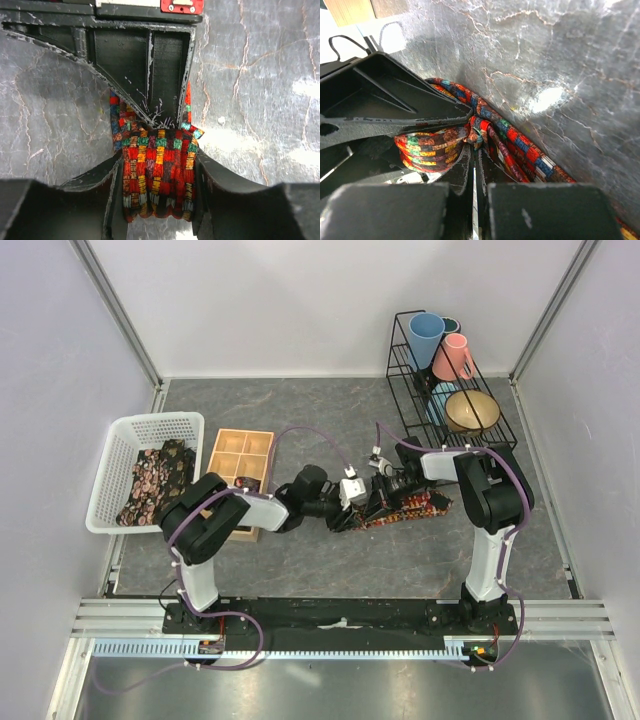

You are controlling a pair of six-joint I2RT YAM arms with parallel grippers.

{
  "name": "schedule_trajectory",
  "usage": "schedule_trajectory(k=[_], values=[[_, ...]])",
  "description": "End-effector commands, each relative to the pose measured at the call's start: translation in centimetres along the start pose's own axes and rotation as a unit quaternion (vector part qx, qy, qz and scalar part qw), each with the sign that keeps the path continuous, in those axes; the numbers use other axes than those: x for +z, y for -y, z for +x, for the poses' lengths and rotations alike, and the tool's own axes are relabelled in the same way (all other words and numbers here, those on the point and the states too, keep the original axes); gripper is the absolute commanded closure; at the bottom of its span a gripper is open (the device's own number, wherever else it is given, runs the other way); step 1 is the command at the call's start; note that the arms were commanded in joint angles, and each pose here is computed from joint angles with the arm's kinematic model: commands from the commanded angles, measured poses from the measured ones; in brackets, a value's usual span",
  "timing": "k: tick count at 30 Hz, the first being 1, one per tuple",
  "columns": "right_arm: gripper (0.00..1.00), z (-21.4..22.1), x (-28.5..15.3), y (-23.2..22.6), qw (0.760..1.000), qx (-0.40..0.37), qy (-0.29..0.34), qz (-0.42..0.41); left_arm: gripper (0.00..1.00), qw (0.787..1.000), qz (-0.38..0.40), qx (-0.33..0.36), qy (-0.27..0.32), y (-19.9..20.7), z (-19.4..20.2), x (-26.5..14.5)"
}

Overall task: Roll the ties
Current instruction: Roll the tie at the center of the board.

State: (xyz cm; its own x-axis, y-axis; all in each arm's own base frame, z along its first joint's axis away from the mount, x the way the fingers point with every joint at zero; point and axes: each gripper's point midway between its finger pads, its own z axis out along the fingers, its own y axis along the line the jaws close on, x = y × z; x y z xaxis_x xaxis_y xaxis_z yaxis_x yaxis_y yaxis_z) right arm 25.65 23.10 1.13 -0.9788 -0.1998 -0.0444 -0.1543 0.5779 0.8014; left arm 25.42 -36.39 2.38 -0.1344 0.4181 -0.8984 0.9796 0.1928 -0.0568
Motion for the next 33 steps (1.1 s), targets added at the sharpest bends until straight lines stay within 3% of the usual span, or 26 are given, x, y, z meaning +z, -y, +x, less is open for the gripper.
schedule_trajectory(k=[1, 6, 7, 13, 17, 20, 26, 33], values=[[1.00, 0.5, 0.9, 4.1, 0.995, -0.021, 0.001, 0.102, 0.97, 0.994, -0.012, -0.006, -0.105, -0.4, 1.0, -1.4], [1.00, 0.2, 1.0, 3.0, 0.996, -0.026, 0.004, 0.091, 0.98, 0.985, -0.008, -0.003, -0.174, -0.4, -1.1, -1.5], [1.00, 0.1, 1.1, 2.9, 0.996, -0.028, 0.004, 0.089, 0.98, 0.978, -0.003, -0.013, -0.206, 0.1, -0.2, -2.0], [1.00, -0.1, 2.4, 1.4, 0.998, -0.035, -0.001, 0.059, 0.98, 0.961, -0.027, 0.017, -0.274, -0.9, 0.9, -2.7], [0.89, -0.5, 2.2, 0.0, 0.999, -0.039, 0.001, 0.032, 0.98, 0.948, -0.005, 0.032, -0.315, -0.3, 3.2, -4.2], [0.78, -1.0, 0.9, -0.9, 0.999, -0.039, 0.015, 0.016, 0.98, 0.944, 0.023, 0.047, -0.327, 0.6, 4.5, -5.1], [0.67, -1.3, -1.3, -3.1, 0.999, -0.049, 0.005, -0.015, 0.98, 0.931, 0.069, 0.030, -0.356, 1.6, 6.4, -6.7], [0.67, -2.6, -1.6, -3.3, 0.998, -0.062, 0.017, 0.002, 0.98, 0.926, 0.100, 0.033, -0.362, 2.3, 7.3, -8.3]])
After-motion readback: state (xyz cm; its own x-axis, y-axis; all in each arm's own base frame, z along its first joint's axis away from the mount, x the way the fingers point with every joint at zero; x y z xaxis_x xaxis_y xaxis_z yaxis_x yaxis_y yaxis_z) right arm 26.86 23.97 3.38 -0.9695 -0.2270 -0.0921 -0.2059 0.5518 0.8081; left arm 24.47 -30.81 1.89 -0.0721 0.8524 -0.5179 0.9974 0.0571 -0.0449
